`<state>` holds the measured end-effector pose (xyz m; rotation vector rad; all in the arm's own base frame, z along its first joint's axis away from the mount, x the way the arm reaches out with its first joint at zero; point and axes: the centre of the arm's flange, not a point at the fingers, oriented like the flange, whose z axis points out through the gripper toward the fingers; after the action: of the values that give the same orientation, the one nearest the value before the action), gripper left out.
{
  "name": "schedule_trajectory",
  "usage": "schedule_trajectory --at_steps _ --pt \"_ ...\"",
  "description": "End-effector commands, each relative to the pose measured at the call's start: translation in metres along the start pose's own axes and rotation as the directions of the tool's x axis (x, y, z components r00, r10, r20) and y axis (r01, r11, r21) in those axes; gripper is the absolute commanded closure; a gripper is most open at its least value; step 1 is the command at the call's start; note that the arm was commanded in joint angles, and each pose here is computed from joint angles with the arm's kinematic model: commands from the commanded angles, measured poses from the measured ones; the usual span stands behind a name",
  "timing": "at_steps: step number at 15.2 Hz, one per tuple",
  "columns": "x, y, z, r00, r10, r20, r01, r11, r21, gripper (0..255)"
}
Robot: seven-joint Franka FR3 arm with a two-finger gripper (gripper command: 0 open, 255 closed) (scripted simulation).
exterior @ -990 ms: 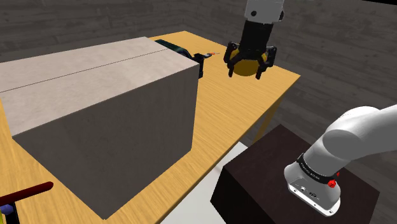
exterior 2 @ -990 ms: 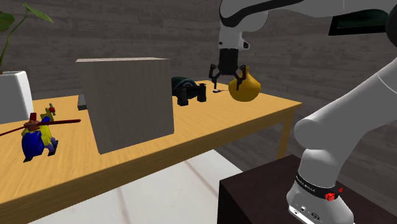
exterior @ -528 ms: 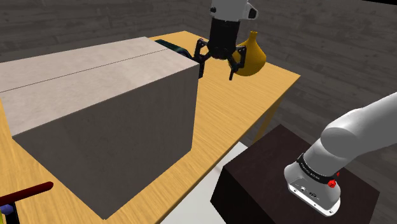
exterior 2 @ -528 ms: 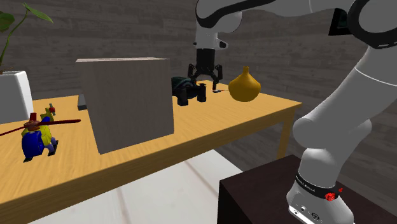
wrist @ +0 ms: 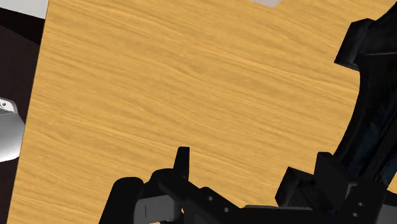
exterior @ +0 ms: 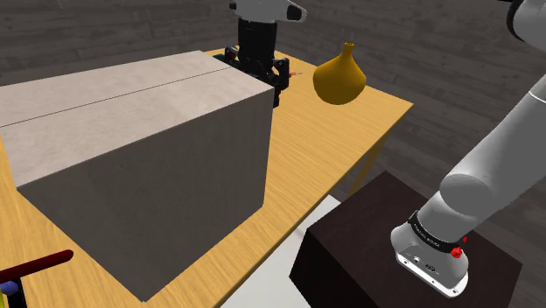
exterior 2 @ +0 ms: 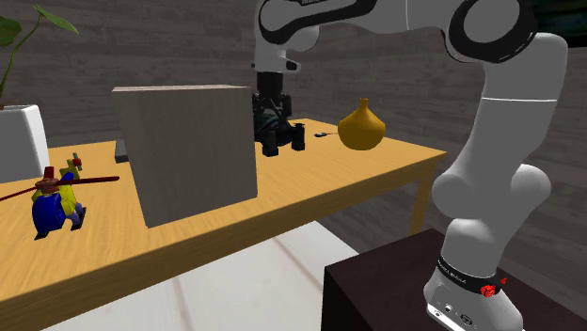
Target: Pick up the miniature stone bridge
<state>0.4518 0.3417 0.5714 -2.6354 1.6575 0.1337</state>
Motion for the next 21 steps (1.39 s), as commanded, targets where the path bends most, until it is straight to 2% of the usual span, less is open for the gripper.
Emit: schedule_trajectory --at_steps 1,4,7,14,17,18,21 --pt "-0.003 -0.027 0.000 0.997 0.077 -0.003 -0.077 0.997 0.004 0" --pt "-0.008 -0.066 0.000 0.984 0.175 -0.006 -0.175 0.984 0.007 0" --pt "-0.008 -0.104 0.000 0.963 0.269 -0.010 -0.269 0.963 0.011 0" --pt "-0.005 -0.105 0.037 0.963 0.269 -0.010 -0.269 0.963 0.011 0" --pt "-0.005 -0.105 0.040 0.963 0.269 -0.010 -0.269 0.963 0.011 0" --pt "-0.005 -0.105 0.040 0.963 0.269 -0.010 -0.269 0.963 0.010 255" --pt "-0.005 -0.105 0.040 0.963 0.269 -0.010 -0.269 0.963 0.011 255"
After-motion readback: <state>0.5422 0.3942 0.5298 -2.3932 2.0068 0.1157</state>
